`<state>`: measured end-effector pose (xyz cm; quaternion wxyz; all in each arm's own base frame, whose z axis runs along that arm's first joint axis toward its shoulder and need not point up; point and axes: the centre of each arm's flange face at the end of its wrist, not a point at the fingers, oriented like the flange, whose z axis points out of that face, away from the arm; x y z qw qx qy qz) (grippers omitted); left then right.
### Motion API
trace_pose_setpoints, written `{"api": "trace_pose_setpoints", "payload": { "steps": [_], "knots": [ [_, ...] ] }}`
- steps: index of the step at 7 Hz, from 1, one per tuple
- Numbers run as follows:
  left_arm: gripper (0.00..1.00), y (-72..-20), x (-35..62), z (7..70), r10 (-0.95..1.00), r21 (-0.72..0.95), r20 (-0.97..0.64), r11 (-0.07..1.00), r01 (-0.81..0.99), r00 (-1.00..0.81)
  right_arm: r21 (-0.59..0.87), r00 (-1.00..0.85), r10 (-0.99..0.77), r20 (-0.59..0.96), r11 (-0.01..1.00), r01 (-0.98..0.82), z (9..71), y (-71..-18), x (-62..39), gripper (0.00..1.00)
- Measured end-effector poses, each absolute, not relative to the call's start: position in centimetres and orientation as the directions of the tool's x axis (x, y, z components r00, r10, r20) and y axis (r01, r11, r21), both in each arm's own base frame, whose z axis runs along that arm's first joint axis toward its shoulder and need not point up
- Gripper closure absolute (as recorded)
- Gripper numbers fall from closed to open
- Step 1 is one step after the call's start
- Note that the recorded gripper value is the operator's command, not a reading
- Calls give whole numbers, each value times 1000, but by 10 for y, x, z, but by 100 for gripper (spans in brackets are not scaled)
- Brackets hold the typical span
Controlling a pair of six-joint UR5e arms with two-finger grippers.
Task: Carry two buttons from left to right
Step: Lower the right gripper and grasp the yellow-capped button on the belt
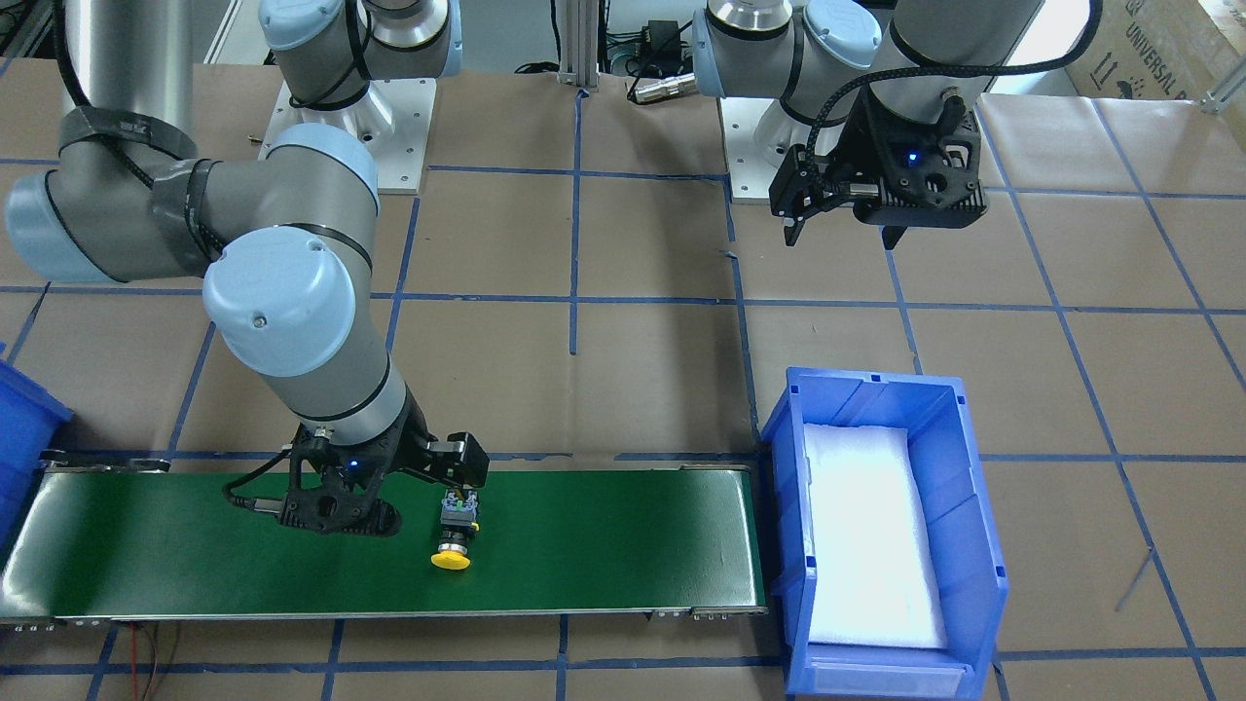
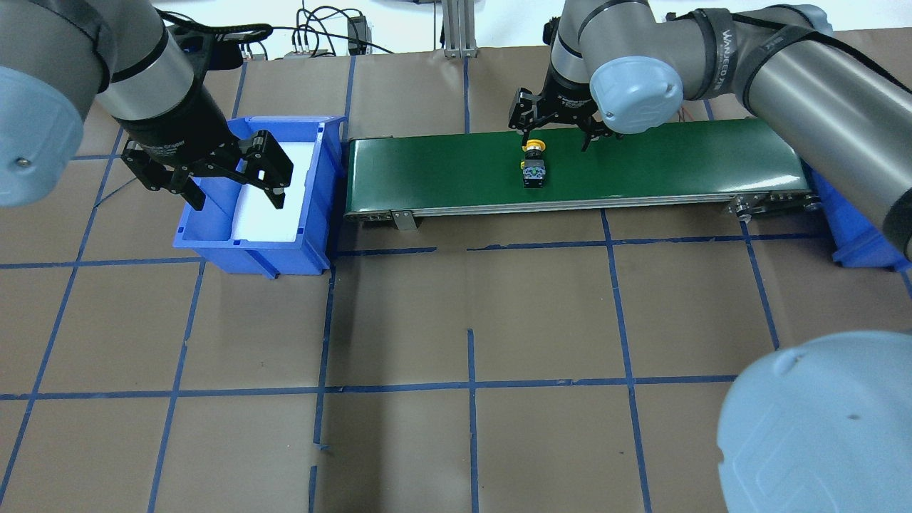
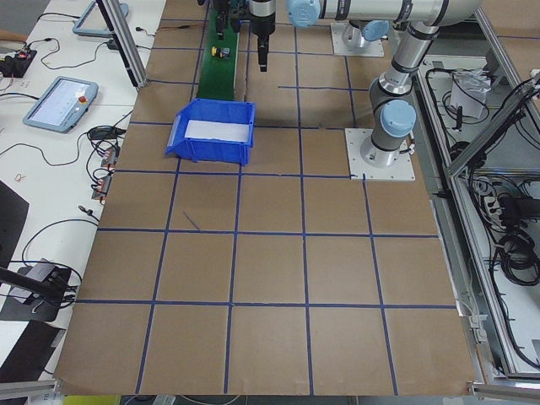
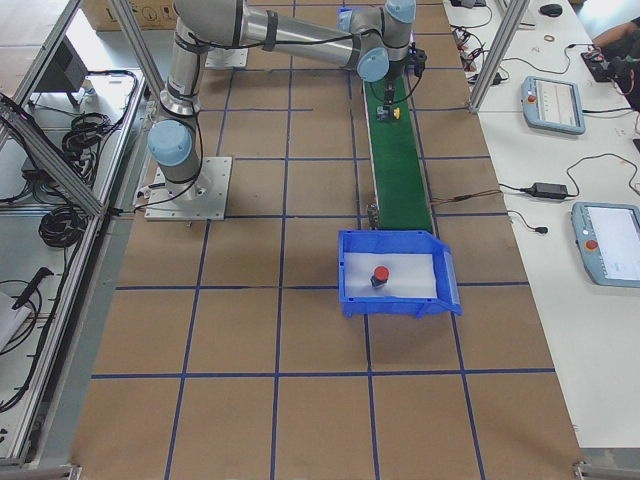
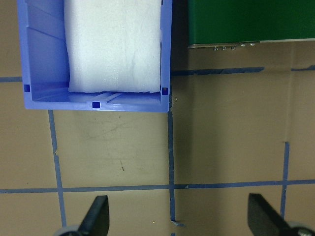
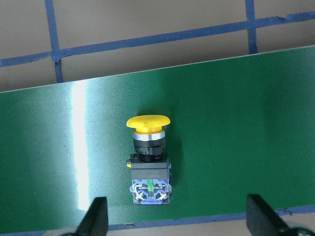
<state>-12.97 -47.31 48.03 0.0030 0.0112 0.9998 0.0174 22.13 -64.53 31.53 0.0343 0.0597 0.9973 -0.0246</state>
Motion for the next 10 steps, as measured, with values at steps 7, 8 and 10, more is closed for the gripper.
{"api": "trace_pose_setpoints", "payload": {
  "steps": [7,8,10],
  "knots": [
    [0,-473,-130,480,24,35,-6,999,24,-1000,-10,-992,114,-55,993,115,259,-651,221,61],
    [0,-473,-130,480,24,35,-6,999,23,-1000,-3,-992,119,-44,993,119,254,-649,220,80],
    [0,-473,-129,480,23,35,-6,999,23,-1000,5,-991,130,-33,992,130,252,-646,219,94]
  ]
}}
